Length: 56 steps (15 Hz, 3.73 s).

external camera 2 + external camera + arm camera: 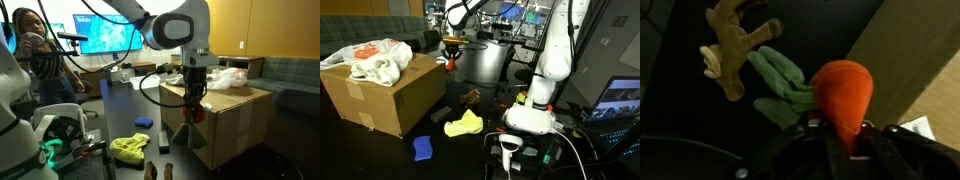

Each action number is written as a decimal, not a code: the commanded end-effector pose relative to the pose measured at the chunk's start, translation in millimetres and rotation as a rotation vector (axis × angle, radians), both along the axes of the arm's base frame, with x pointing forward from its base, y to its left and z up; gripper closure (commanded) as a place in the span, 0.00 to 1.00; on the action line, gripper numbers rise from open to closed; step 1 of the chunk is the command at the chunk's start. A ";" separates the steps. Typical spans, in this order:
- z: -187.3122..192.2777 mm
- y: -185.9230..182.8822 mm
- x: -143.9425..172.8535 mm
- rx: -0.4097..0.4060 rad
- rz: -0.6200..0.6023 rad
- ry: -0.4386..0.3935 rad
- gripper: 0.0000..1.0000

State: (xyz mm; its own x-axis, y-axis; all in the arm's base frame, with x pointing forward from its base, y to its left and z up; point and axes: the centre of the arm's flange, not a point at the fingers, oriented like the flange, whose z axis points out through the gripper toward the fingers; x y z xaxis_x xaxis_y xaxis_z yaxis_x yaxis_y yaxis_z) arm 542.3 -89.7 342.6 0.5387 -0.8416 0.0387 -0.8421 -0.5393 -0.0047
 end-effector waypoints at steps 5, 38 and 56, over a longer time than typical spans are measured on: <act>-10.7 -72.0 -39.8 0.234 -0.369 -0.064 0.88; 94.1 62.1 -58.8 0.180 -0.159 -0.057 0.00; 186.3 390.0 83.0 -0.194 0.765 -0.111 0.00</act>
